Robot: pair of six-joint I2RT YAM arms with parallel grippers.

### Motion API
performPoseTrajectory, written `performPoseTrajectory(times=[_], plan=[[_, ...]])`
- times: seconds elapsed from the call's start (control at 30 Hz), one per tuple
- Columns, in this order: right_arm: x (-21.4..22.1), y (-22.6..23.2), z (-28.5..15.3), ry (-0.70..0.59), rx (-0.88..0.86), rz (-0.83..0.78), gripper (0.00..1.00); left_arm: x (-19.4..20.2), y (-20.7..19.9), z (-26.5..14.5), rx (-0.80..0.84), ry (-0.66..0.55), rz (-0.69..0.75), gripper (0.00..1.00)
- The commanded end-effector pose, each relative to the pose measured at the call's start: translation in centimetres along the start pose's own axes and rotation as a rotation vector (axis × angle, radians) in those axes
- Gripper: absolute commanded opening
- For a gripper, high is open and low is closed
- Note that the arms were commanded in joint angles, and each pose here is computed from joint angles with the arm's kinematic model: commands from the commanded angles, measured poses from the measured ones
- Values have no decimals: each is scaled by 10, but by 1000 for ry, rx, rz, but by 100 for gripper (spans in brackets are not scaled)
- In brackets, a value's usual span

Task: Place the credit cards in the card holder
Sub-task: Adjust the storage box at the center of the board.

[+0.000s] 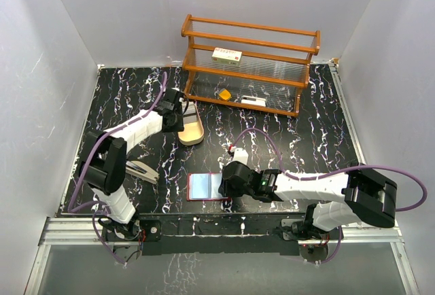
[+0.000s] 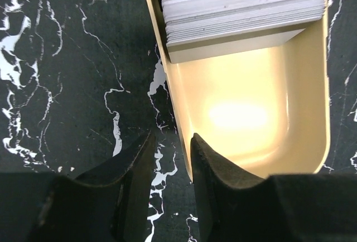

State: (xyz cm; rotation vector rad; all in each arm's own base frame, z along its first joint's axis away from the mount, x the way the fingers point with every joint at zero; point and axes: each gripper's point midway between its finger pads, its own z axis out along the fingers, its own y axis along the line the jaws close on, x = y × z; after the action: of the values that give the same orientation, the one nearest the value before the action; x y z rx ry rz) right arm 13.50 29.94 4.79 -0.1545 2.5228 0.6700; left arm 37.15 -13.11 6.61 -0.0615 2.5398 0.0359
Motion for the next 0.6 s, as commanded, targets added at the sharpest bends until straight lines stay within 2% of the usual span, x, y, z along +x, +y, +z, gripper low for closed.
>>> performPoseTrajectory(times=[0.0,0.2,0.3,0.57], plan=[[-10,11,-2,-43,-46,2,23,8,-3,7,31,20,8,29],[-10,13,-1,-40,-50,3,23,13,-12,2,113,23,72,20],[-10,13,-1,-40,-52,7,22,16,-14,0,145,27,112,12],[-7,9,-2,-38,-50,17,23,17,-22,-19,257,-28,207,4]])
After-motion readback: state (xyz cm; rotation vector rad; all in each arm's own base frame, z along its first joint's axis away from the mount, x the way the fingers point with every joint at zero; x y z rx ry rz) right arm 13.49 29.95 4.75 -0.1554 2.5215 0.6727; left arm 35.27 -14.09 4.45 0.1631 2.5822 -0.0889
